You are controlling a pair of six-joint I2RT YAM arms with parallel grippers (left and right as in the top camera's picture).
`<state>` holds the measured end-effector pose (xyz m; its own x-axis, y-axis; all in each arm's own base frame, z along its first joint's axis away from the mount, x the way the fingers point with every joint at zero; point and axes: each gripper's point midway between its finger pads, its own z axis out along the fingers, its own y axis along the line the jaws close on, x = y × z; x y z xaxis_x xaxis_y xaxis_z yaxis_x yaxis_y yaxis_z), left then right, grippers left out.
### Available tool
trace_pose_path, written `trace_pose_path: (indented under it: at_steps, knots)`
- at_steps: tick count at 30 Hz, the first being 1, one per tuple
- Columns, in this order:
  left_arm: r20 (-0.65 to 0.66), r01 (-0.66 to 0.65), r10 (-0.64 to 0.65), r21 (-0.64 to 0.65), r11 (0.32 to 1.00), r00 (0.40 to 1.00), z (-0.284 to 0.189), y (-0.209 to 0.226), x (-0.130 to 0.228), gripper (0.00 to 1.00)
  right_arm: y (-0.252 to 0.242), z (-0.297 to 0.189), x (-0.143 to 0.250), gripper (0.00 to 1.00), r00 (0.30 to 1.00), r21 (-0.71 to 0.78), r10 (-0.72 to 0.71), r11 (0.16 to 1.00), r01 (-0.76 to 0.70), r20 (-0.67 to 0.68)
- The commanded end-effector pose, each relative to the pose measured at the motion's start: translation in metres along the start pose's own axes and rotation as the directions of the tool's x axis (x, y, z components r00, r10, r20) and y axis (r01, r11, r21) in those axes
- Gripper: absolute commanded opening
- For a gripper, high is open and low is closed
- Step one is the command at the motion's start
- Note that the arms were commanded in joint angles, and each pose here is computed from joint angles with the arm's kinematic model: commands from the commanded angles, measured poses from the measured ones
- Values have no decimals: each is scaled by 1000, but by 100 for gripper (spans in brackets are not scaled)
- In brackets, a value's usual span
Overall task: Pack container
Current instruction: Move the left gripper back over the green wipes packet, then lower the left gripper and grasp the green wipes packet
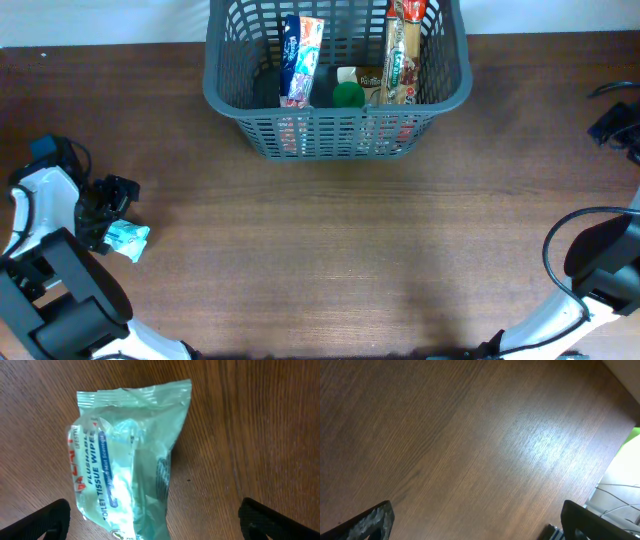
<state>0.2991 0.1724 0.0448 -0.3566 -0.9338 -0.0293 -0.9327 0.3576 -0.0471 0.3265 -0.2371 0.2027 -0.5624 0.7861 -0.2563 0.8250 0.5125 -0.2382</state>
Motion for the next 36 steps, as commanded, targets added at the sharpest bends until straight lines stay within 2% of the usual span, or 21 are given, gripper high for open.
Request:
trace_pose_path:
  at_steps: [1, 11, 21, 36]
  knots:
    - [27, 26, -26, -3, 1000, 999, -7, 8, -4, 99, -1, 3, 0, 99, 1000, 6, 18, 1000, -18, -6]
    - [8, 27, -27, -28, 999, 1000, 9, 18, 6, 99, -1, 3, 0, 99, 1000, 6, 18, 1000, -18, -6]
    - [58, 32, -30, -34, 999, 998, 10, 20, -6, 99, -1, 3, 0, 99, 1000, 6, 18, 1000, -18, -6]
    - [47, 45, -42, -45, 998, 998, 23, 26, -4, 99, -1, 3, 0, 99, 1000, 6, 18, 1000, -18, -6]
